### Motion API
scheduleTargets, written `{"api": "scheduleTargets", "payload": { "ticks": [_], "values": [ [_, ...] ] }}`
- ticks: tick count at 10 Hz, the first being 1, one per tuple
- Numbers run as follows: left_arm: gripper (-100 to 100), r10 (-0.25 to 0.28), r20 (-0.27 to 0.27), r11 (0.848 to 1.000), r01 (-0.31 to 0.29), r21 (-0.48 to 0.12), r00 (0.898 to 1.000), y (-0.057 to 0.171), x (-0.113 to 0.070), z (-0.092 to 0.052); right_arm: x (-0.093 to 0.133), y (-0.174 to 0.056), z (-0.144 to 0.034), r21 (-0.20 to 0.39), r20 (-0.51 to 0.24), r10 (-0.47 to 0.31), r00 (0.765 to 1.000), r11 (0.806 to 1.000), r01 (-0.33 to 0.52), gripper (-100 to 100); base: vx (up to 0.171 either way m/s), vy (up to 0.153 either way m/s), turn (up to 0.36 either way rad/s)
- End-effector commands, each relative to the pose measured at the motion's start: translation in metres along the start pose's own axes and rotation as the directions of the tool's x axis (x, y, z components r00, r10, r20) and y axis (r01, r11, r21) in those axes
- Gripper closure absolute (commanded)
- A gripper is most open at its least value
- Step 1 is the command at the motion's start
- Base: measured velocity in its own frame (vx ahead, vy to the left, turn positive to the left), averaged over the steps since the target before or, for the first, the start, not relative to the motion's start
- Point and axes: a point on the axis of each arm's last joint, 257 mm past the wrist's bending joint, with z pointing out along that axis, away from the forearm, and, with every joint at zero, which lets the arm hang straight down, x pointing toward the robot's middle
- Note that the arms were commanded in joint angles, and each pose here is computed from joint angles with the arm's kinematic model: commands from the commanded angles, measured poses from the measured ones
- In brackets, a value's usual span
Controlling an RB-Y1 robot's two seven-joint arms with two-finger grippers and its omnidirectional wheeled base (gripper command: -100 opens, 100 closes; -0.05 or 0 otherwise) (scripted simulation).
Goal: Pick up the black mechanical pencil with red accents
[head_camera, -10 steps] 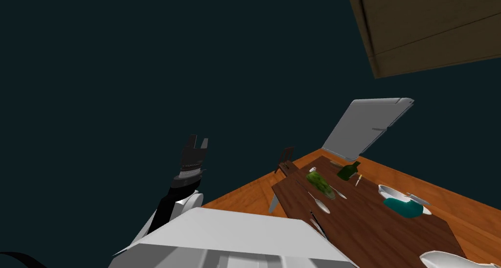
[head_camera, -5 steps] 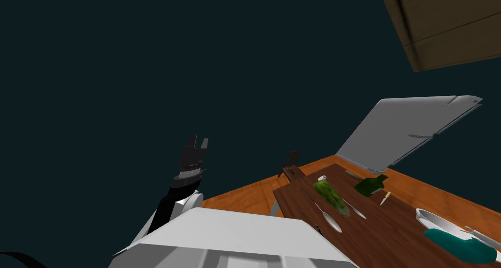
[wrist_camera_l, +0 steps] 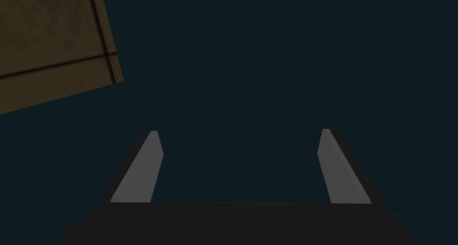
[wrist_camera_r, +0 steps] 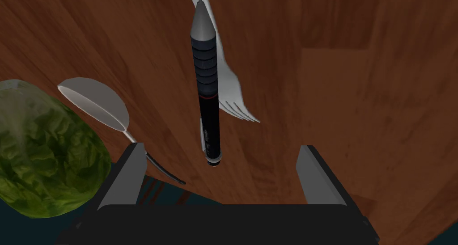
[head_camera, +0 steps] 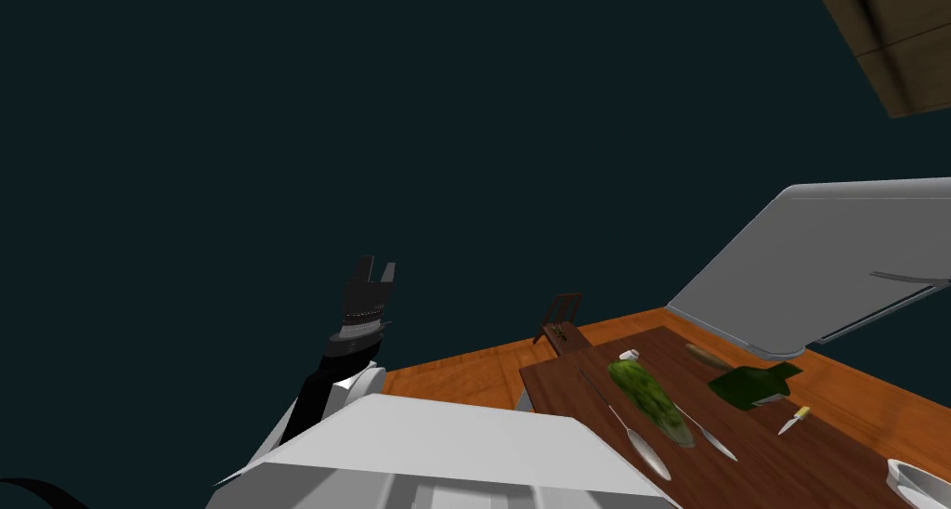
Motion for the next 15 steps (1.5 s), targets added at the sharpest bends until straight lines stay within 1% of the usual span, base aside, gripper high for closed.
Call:
{"api": "scheduleTargets", "payload": {
  "ticks": [1, 2, 3, 4, 5, 6, 7, 8, 10, 11, 12, 13, 15],
  "values": [
    [0, 0.0, 0.0, 1.0, 0.0, 0.0, 1.0, 0.0, 0.0, 0.0, 0.003, -0.005, 0.002, 0.012, -0.012, -0.022, 1.0, 1.0, 0.022, -100, 0.0, -0.072, 0.045],
    [0, 0.0, 0.0, 1.0, 0.0, 0.0, 1.0, 0.0, 0.0, 0.0, 0.002, -0.003, 0.0, 0.01, -0.009, -0.015, 1.0, 1.0, 0.015, -100, -0.002, -0.026, 0.0],
    [0, 0.0, 0.0, 1.0, 0.0, 0.0, 1.0, 0.0, 0.0, 0.0, 0.002, -0.004, 0.001, 0.011, -0.01, -0.017, 1.0, 1.0, 0.017, 0, 0.0, -0.006, 0.002],
    [0, 0.0, 0.0, 1.0, 0.0, 0.0, 1.0, 0.0, 0.0, 0.0, -0.007, 0.011, 0.003, 0.011, -0.009, -0.018, 1.0, 1.0, 0.018, -100, -0.02, -0.052, -0.022],
    [0, 0.0, 0.0, 1.0, 0.0, 0.0, 1.0, 0.0, 0.0, 0.0, -0.011, 0.018, 0.004, 0.011, -0.008, -0.019, 1.0, 1.0, 0.019, -100, -0.041, -0.103, -0.012],
    [0, 0.0, 0.0, 1.0, 0.0, 0.0, 1.0, 0.0, 0.0, 0.0, -0.021, 0.033, 0.005, 0.011, -0.006, -0.02, 1.0, 1.0, 0.02, -100, -0.068, -0.139, -0.015],
    [0, 0.0, 0.0, 1.0, 0.0, 0.0, 1.0, 0.0, 0.0, 0.0, -0.026, 0.04, 0.006, 0.01, -0.006, -0.021, 1.0, 1.0, 0.021, -100, -0.074, -0.114, -0.009],
    [0, 0.0, 0.0, 1.0, 0.0, 0.0, 1.0, 0.0, 0.0, 0.0, -0.036, 0.055, 0.007, 0.01, -0.004, -0.024, 1.0, 1.0, 0.024, -100, -0.056, -0.14, -0.023],
    [0, 0.0, 0.0, 1.0, 0.0, 0.0, 1.0, 0.0, 0.0, 0.0, -0.046, 0.069, 0.007, 0.009, -0.002, -0.026, 1.0, 1.0, 0.026, -100, -0.047, -0.107, -0.009],
    [0, 0.0, 0.0, 1.0, 0.0, 0.0, 1.0, 0.0, 0.0, 0.0, -0.043, 0.065, 0.008, 0.009, -0.002, -0.026, 1.0, 1.0, 0.026, -100, -0.014, -0.036, 0.003],
    [0, 0.0, 0.0, 1.0, 0.0, 0.0, 1.0, 0.0, 0.0, 0.0, -0.043, 0.065, 0.008, 0.01, -0.003, -0.026, 1.0, 1.0, 0.026, 100, 0.0, 0.0, 0.0],
    [0, 0.0, 0.0, 1.0, 0.0, 0.0, 1.0, 0.0, 0.0, 0.0, -0.043, 0.068, 0.007, 0.005, -0.002, -0.026, 1.0, 1.0, 0.026, 100, 0.0, 0.0, 0.0],
    [0, 0.0, 0.0, 1.0, 0.0, 0.0, 1.0, 0.0, 0.0, 0.0, -0.043, 0.065, 0.008, 0.01, -0.002, -0.028, 1.0, 1.0, 0.028, 100, 0.0, -0.004, -0.003]
  ]
}}
